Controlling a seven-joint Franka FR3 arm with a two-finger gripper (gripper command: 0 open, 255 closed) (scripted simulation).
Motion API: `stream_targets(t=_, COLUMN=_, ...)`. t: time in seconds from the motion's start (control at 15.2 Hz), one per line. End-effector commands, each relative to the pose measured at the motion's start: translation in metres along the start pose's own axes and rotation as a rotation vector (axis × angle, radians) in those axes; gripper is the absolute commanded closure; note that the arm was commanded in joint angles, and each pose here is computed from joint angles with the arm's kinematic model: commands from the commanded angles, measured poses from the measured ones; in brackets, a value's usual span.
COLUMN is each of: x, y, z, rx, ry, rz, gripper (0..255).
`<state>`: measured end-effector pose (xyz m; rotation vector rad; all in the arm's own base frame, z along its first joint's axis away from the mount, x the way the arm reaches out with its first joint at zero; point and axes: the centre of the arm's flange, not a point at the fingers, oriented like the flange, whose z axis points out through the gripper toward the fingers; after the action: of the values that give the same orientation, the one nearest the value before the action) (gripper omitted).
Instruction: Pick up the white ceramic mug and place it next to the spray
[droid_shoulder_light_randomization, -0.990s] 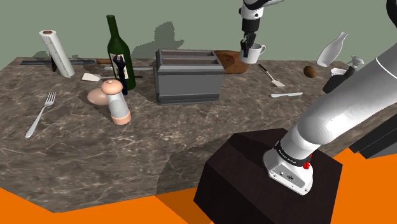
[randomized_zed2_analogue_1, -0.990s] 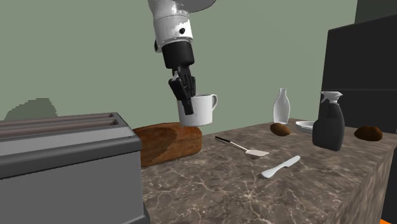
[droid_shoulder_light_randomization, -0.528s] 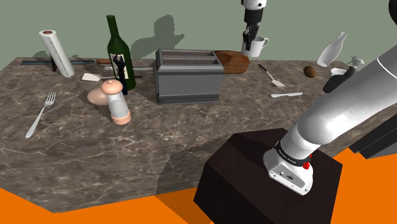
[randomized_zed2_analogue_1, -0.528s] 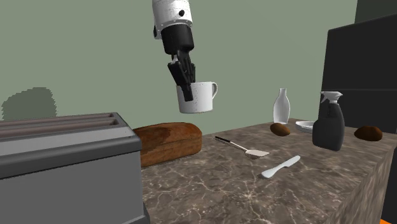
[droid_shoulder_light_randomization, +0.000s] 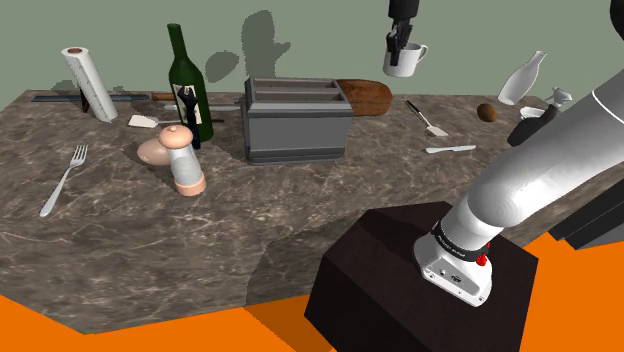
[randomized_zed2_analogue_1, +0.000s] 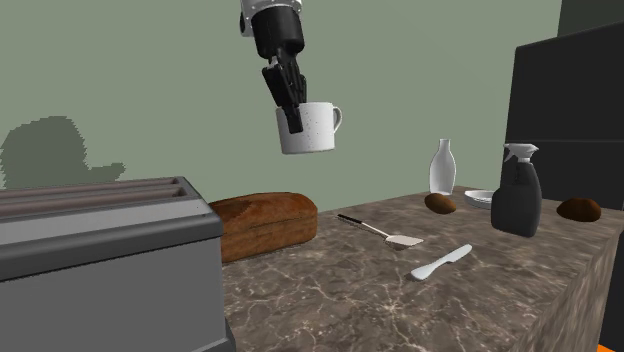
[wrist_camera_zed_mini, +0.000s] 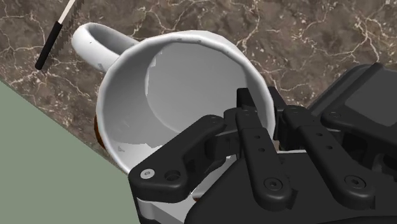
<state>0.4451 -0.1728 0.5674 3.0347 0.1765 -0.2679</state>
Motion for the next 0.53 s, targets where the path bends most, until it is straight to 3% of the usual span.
stream_targets(t=0.0, x=-0.003, y=0.001, z=-0.01, rx=0.0, ry=0.0, rz=0.0, gripper=255)
stream_targets(t=0.46, x=-0.009, y=0.004, z=-0.047, rx=0.0, ry=0.0, rz=0.0, gripper=255)
